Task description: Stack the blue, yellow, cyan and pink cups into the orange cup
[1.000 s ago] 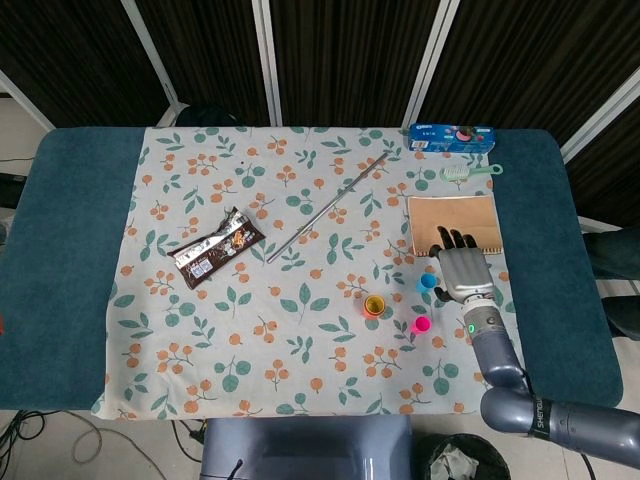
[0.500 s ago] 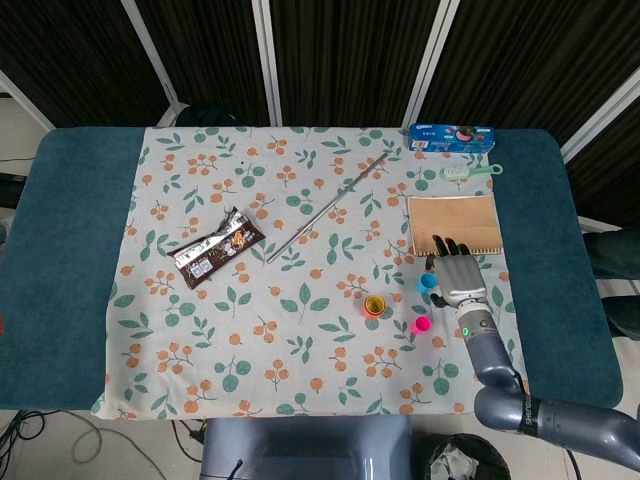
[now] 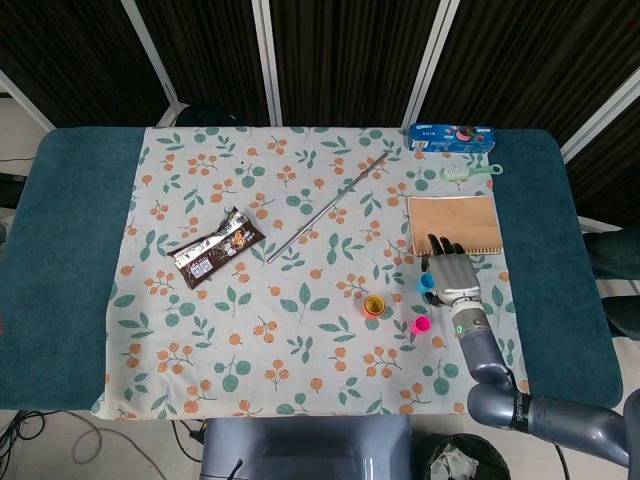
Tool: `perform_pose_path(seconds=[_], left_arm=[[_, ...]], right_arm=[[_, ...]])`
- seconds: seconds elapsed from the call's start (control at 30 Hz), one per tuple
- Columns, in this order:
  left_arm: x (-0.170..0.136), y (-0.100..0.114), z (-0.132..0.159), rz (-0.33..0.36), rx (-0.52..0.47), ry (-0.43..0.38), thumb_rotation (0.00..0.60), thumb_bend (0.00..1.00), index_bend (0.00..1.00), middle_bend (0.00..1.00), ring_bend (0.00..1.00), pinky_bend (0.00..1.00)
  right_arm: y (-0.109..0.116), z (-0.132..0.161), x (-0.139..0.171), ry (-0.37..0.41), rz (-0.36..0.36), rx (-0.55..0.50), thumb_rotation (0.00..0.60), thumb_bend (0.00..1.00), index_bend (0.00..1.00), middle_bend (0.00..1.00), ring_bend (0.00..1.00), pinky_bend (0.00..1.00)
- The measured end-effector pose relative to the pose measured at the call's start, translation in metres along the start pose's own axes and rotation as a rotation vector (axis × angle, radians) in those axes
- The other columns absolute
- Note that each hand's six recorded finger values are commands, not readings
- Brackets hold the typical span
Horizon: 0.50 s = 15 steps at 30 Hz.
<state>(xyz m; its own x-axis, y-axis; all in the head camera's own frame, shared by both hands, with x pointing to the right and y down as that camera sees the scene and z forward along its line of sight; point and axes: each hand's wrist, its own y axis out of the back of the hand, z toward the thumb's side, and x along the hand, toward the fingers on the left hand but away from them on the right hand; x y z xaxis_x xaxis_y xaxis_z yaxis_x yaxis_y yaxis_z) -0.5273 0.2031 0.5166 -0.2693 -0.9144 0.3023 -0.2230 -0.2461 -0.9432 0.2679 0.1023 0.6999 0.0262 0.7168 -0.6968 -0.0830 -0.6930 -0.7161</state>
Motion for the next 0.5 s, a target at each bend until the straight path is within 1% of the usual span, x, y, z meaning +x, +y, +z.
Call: perform_pose_path(seconds=[0.27,0.5], left_arm=[[0.0001,-0.0002,0.0002,-0.001,0.001,-0.001,0.600,0.39,0.13,0.03,0.00,0.04],[0.0000,-0.0001,-0.0001,0.000,0.001,0.000,0.600,0.39,0.13,0.03,0.00,0.04]], right_arm=[[-0.0005,-0.0008,-0.0021,-0.005,0.001,-0.003,0.600,0.39,0.45,0.00,0.06,0.16],[-0.0015,0.0007,-0.0038,-0.004,0.001,-0.007,0.600,0.39,0.46,0.00,0.06,0.16]])
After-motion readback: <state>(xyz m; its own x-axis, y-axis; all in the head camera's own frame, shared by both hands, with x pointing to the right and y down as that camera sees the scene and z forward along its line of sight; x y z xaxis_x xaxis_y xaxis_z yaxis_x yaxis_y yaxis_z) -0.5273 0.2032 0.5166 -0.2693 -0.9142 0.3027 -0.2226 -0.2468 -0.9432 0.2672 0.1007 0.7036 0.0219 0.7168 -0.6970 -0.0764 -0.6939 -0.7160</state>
